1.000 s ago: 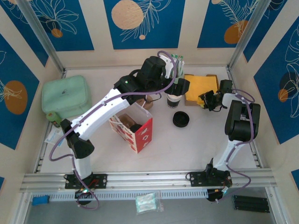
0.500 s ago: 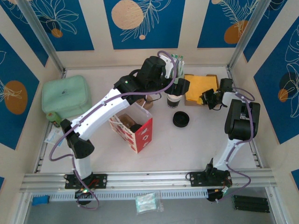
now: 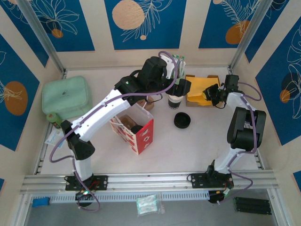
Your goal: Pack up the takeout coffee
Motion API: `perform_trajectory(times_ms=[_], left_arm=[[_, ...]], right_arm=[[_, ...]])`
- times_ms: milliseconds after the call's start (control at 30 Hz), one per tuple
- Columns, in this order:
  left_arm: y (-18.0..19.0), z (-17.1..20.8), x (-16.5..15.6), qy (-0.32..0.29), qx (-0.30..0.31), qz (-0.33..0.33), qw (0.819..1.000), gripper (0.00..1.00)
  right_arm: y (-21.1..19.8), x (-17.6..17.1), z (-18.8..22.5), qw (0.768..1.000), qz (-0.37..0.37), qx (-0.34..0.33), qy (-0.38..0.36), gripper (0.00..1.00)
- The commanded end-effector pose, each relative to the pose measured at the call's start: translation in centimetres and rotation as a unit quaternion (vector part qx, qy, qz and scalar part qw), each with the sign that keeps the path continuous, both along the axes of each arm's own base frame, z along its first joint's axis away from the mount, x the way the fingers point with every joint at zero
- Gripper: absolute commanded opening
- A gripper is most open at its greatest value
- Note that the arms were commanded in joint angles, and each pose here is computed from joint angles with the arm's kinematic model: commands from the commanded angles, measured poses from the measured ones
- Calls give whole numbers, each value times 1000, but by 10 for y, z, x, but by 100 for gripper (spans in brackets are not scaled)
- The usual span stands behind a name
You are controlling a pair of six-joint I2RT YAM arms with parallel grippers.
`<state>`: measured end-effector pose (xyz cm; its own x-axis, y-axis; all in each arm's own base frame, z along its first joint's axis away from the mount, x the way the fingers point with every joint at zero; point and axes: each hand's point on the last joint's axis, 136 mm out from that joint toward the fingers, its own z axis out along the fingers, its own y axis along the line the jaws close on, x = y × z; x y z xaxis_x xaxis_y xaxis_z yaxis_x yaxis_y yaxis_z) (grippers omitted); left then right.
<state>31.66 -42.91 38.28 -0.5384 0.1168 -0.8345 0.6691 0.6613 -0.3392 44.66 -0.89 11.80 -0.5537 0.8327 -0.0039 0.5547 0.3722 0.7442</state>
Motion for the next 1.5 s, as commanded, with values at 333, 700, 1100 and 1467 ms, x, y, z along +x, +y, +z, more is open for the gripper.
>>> perform_trajectory(times_ms=[333,700,1100,1467], left_arm=[[0,29,-17,-19,-23,-18,999,99],[-2,28,-18,-18,-23,-19,999,99],[-2,30,-17,-22,-25,-18,999,99],[-2,30,-17,-25,-21,-17,999,100]], right_arm=[[8,-42,-7,1000,2,13,5,0],[7,-61,-31,1000,-7,13,28,37],[1,-57,-47,999,-25,11,40,53],[-5,-48,-59,998,-42,15,39,47]])
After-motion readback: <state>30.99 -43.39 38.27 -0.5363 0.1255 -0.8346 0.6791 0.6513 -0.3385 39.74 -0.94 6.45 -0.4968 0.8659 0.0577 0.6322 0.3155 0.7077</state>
